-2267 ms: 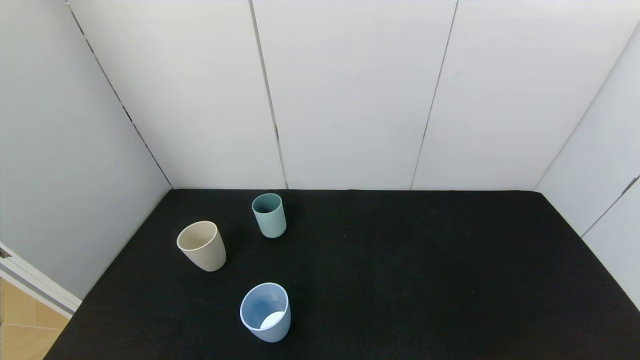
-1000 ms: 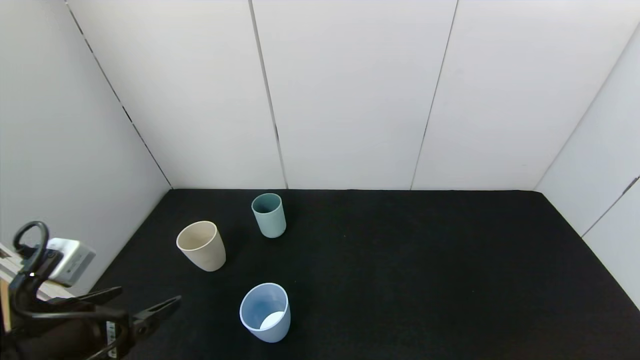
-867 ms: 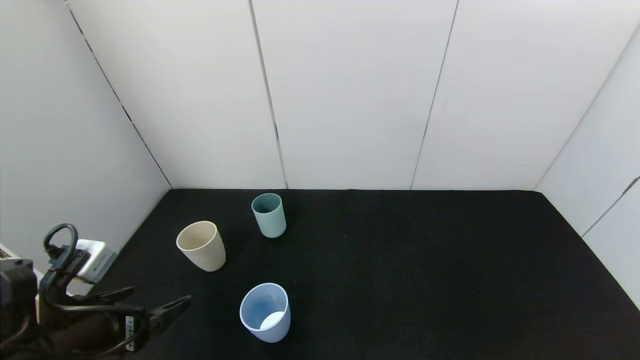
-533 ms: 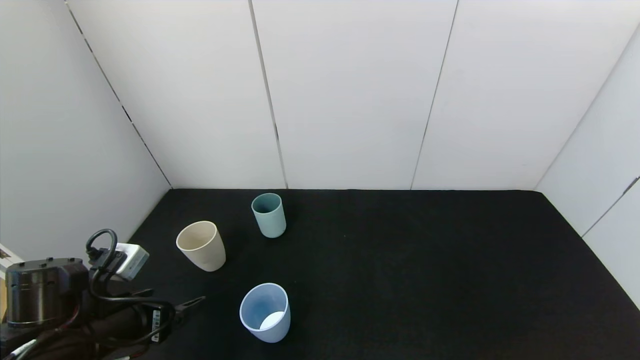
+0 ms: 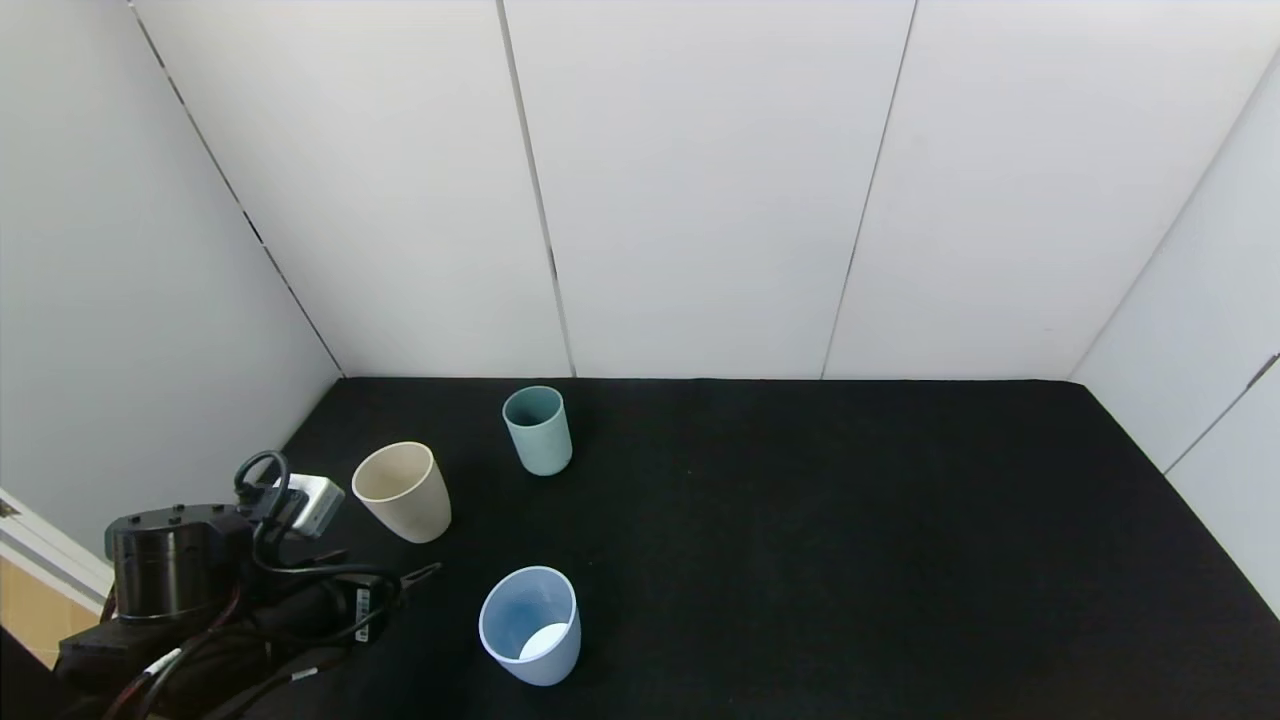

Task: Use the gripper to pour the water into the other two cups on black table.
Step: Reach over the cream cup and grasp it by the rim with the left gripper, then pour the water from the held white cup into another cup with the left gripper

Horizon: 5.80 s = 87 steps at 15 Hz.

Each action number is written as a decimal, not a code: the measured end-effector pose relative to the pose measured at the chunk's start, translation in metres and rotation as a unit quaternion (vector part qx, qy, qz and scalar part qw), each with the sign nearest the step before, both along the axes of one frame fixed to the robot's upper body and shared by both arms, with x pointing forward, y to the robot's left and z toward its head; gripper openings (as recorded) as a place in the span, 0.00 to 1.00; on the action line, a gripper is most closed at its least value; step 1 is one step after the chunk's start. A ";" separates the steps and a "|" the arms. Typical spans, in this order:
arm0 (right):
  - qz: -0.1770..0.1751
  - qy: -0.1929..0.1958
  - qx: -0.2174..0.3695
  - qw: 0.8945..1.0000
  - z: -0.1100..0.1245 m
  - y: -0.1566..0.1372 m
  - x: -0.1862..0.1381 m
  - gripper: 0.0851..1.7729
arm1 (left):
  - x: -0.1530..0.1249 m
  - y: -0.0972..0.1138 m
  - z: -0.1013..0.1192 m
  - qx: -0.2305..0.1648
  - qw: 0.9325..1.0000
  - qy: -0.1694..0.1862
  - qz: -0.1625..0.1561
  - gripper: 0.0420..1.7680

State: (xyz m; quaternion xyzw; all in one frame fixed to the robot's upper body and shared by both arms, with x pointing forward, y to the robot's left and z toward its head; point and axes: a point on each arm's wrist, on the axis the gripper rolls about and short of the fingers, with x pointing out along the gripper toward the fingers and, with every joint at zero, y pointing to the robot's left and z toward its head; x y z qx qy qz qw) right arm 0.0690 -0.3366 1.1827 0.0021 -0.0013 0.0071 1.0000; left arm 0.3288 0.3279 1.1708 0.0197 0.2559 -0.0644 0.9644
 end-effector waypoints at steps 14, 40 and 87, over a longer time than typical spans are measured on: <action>0.000 0.000 0.000 1.000 0.000 0.000 0.000 0.96 | 0.036 0.017 -0.016 0.026 0.999 -0.016 0.019 0.97; 0.000 0.000 0.000 1.000 0.000 0.000 0.000 0.96 | 0.088 0.020 -0.011 0.022 0.997 -0.073 0.022 0.97; 0.000 0.000 0.000 1.000 0.000 0.000 0.000 0.96 | 0.152 -0.010 0.115 0.185 0.973 0.026 -0.133 0.70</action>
